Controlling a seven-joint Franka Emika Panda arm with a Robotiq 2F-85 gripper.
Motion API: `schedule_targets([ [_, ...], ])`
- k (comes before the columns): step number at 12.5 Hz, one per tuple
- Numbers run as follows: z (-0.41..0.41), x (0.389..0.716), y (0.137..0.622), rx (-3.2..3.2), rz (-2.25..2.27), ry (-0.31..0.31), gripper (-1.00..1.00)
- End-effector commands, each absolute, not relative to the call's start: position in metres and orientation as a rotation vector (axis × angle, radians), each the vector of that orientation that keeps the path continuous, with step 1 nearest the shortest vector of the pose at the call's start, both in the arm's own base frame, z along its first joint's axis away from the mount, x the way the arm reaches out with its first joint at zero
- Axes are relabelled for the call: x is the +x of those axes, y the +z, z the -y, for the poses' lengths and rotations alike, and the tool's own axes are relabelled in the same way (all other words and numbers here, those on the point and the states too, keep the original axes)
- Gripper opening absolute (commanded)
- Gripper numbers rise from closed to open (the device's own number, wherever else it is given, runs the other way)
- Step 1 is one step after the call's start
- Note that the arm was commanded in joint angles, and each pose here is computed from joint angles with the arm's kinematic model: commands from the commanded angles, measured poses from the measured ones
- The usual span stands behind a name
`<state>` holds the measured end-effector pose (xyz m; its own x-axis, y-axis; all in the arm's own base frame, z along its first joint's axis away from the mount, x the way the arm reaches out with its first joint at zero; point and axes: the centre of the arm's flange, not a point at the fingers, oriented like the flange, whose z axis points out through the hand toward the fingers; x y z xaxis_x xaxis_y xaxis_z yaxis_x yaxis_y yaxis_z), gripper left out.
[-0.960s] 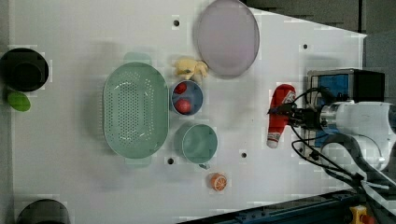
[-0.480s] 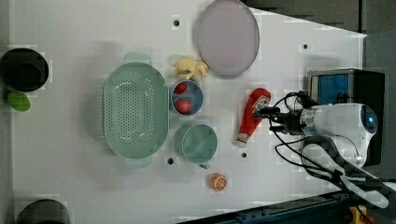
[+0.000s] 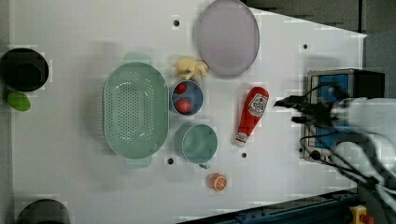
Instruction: Pick ketchup from plate and place it on table.
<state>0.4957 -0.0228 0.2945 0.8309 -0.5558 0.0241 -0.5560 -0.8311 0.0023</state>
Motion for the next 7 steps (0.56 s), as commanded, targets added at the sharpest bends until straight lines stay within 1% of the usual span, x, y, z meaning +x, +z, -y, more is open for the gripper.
schedule_targets([
  [1, 0.025, 0.523, 0.400, 2.943, 1.120, 0.173, 1.00],
  [2, 0.025, 0.527, 0.425, 2.921, 1.168, 0.159, 1.00],
  [5, 0.024, 0.534, 0.487, 2.868, 1.255, 0.089, 1.00],
  [7, 0.025, 0.538, 0.524, 2.863, 1.258, 0.077, 1.00],
])
